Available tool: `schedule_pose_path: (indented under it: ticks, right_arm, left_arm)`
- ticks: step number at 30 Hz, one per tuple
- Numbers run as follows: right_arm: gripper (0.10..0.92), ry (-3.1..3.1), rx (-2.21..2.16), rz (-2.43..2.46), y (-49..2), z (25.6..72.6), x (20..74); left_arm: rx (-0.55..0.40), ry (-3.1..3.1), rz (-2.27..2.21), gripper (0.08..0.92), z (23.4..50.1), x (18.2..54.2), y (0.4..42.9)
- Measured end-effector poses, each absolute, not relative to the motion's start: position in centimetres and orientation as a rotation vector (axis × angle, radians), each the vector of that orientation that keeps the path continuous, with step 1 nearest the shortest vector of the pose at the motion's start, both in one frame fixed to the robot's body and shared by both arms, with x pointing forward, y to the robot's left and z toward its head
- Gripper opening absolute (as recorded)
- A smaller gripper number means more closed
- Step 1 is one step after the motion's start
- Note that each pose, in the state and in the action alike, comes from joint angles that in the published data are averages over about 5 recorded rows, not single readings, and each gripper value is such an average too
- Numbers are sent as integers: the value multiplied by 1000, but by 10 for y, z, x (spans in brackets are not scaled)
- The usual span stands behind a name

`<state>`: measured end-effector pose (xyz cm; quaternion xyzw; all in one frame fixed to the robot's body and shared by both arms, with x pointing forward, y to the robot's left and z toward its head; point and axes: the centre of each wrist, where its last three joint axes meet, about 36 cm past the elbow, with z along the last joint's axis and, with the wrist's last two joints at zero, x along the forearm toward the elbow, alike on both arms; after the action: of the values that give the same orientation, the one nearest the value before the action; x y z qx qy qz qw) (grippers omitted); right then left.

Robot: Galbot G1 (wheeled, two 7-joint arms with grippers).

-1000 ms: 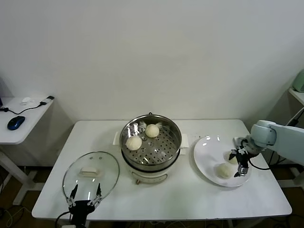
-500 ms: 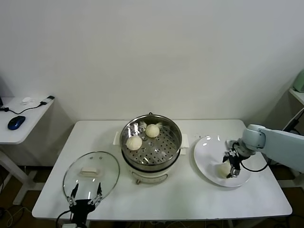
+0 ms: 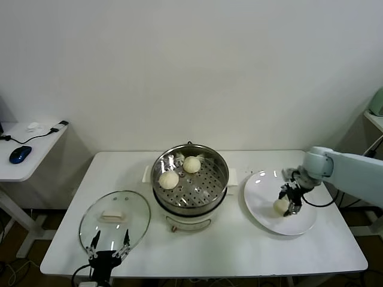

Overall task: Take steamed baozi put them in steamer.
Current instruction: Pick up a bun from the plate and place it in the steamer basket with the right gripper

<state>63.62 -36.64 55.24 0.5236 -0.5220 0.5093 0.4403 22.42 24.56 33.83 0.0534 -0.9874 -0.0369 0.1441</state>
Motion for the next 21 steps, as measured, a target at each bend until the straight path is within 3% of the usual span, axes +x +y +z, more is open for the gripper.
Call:
schedule_pose_path:
  ticks: [5,11,16,21]
  right_arm:
    - [684,-1288,1369,1415,-328,639,661]
    - [687,-1220,1518,1653,-246,724,666]
    - [686,-1044,1698,1854,-166,746,648]
    - [686,-806,1855,2024,-102,729,627]
  left_arm:
    - [141,-2855,-102,823,343,226,244]
    - [133,-2864,-101,823,348,229,243]
    - [133,-2863,-106,823,348,229,244]
    - [141,-2861,-110,823,348,228,246]
